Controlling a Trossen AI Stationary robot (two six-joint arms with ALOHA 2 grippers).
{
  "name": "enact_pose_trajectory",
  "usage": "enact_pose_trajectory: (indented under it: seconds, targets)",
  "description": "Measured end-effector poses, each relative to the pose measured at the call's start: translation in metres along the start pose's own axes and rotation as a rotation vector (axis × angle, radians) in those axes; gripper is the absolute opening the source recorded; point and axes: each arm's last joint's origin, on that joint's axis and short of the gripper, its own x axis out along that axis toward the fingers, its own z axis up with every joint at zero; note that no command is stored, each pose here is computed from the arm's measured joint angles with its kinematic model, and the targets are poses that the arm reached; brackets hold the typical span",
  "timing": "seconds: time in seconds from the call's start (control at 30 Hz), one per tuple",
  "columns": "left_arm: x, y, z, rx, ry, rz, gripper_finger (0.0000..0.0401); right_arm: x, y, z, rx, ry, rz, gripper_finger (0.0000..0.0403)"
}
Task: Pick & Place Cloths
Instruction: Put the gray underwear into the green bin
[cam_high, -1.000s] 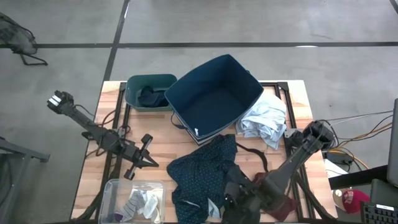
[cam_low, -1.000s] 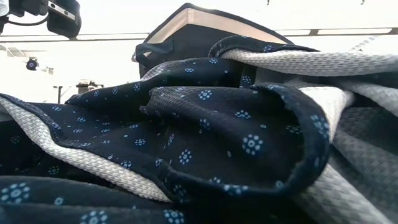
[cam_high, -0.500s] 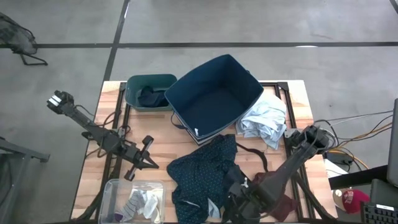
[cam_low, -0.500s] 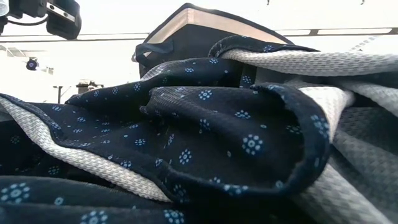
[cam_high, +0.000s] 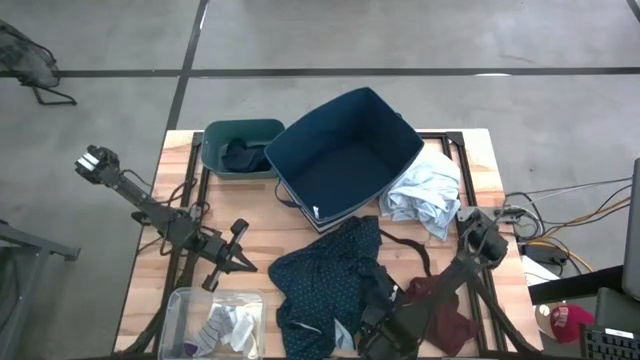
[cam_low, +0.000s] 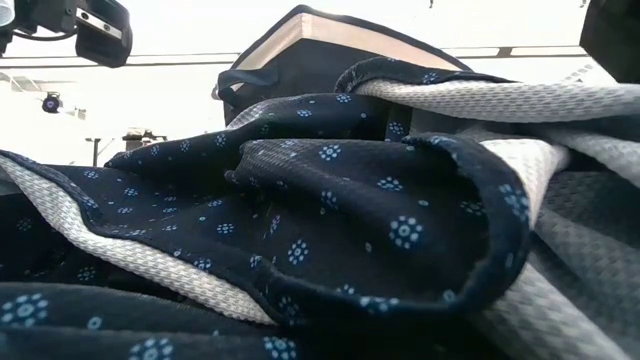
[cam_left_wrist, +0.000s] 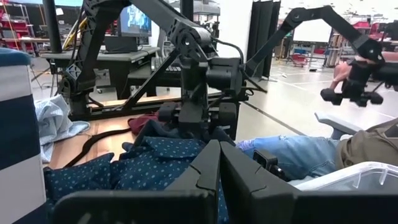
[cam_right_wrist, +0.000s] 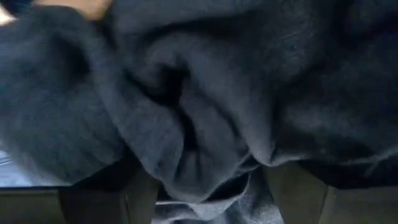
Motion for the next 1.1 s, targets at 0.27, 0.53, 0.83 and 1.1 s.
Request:
enact_pose_trajectory:
  seconds: [0.27,0.53,0.83,1.1]
  targets:
    - [0.000,0.000,0.000,-0.001,-0.005,0.000,0.0014,0.000,-0.001,0.000,-0.007,0.031,-0.008,0.0139]
    - [0.000,0.000,0.000,-0.001,-0.004,0.000,0.0014,-0.035,-0.011,-0.004,0.016,-0.035,0.005,0.0021]
    - [0.002,0.000,0.000,0.003,-0.004,0.004,0.0014,-0.119,-0.033,-0.009,0.009,-0.448,0.129,0.0014]
    - [0.002,0.000,0.003,0.010,-0.039,0.010,0.0029,-0.183,-0.038,-0.011,-0.125,-0.890,0.309,0.0014]
